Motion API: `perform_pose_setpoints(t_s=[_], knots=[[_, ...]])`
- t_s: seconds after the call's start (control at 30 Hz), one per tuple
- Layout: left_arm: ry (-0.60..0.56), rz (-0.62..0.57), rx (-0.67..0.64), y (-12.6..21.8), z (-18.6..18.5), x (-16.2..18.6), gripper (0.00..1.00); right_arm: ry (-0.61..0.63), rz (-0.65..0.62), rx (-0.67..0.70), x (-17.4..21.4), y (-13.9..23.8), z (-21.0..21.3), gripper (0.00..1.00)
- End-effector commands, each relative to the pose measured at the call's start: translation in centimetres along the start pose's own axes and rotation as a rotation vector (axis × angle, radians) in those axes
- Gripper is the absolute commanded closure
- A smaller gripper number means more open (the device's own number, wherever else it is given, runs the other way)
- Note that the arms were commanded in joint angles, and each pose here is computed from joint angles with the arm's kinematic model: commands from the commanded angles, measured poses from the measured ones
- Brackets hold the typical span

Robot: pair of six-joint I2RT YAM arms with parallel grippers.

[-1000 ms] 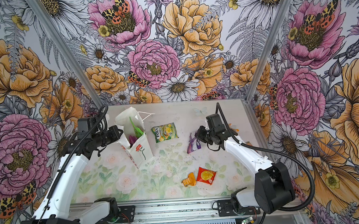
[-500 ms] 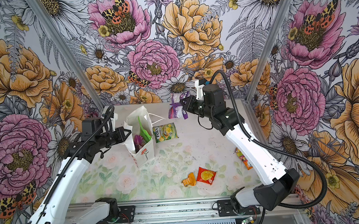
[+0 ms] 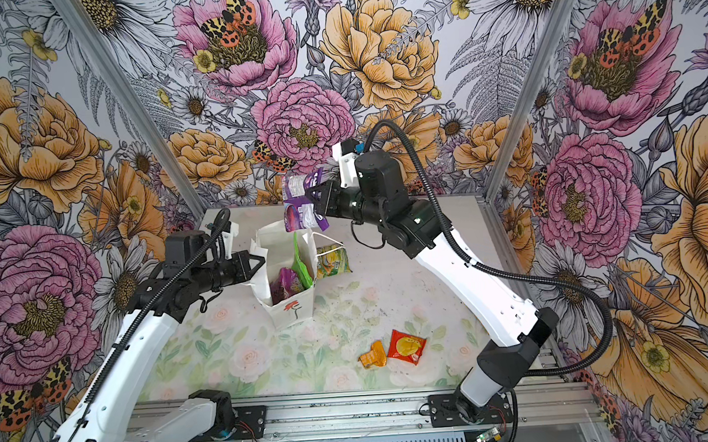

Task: Place the snacks into the paper bag
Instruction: 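Lift the Fox's Berries pack high with the right gripper, then carry the Berries pack over the paper bag and lower it inside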

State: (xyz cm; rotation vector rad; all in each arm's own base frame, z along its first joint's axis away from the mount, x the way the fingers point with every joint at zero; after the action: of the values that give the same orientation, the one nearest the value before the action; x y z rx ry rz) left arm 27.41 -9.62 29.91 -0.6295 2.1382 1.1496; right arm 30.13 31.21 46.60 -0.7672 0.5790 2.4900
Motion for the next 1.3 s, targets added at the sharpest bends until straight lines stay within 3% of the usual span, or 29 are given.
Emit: perform_pose_setpoints(t_s=[0.0, 0.57, 0.83, 1.1, 1.27], knots=[[-0.073, -0.088, 0.057, 1.2, -1.7, -2.2, 1.0, 0.022, 0.031, 0.016, 1.2, -1.2, 0.3, 1.0], [-0.092, -0.102, 0.031, 1.4, -1.5, -2.2, 1.0, -0.012, 0.225, 0.165, 8.3, -5.6, -3.3, 1.0], [-0.093, -0.099, 0.025, 1.3, -1.4, -2.1, 1.0, -0.006, 0.241, 0.23, 9.1, -5.4, -4.6, 1.0], [-0.094, -0.098, 0.03, 1.3, -1.5, -2.1, 1.0, 0.04, 0.24, 0.405, 8.7, -6.5, -6.5, 1.0], [-0.097, -0.098, 0.033, 1.3, -1.6, -2.1, 1.0, 0.071, 0.241, 0.447, 8.6, -7.8, -6.8, 1.0]])
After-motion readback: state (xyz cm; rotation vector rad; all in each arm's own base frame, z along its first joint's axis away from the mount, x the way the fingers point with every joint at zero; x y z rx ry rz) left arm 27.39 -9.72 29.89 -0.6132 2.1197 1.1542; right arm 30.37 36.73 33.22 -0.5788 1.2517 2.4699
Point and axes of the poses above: each gripper's point midway between its finger pads, its own y axis back along the fingers, its own z axis along the line the jaws close on, x = y × z, the point moved 4 cm from there along y, back along the fingers, and after that the axes turned 7 degrees about -y, right-handed, at the moved point
